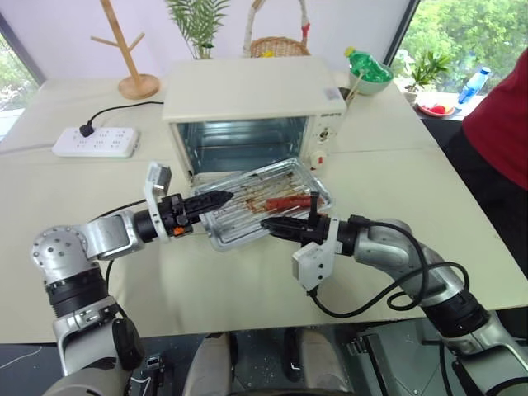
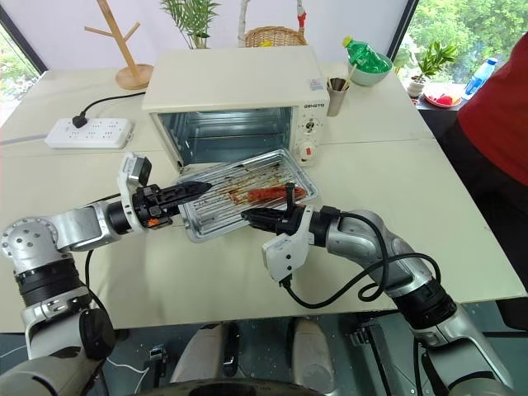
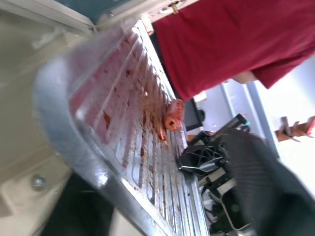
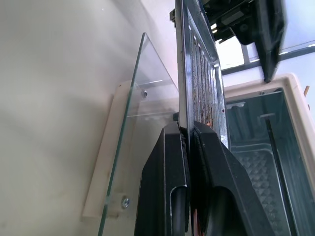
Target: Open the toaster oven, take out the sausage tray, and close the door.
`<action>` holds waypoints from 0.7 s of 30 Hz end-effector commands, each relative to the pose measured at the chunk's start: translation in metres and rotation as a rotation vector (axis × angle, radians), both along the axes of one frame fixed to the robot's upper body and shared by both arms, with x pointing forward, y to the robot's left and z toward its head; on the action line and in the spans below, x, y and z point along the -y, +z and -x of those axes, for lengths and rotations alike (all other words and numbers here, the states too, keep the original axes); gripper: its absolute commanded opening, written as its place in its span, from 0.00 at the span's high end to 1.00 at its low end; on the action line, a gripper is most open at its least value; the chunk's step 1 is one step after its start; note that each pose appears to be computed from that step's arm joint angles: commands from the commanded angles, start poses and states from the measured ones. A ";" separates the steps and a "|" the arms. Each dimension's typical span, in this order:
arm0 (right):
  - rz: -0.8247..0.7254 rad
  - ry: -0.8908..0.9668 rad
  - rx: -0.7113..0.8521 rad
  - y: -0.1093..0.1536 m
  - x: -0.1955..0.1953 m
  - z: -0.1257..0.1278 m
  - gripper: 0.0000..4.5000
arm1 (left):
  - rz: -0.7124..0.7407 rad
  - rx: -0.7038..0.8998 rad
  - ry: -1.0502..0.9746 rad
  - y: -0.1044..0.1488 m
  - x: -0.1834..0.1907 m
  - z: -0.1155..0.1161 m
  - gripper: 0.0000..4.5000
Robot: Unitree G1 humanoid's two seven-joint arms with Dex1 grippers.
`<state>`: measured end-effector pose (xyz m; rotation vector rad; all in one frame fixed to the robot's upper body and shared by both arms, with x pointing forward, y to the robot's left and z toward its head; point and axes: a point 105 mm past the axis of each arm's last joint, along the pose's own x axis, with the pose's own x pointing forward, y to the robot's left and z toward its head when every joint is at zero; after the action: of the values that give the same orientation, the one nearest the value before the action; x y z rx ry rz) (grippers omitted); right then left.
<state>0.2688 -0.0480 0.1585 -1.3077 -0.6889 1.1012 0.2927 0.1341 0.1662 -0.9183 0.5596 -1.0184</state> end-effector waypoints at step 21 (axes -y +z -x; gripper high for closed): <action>-0.028 -0.030 0.022 0.020 0.014 0.011 0.20 | 0.123 -0.153 0.111 -0.008 -0.006 0.004 1.00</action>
<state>0.2645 -0.0620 0.1649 -1.3181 -0.6498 1.0667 0.2931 0.1415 0.1456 -1.1361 0.6192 -0.8397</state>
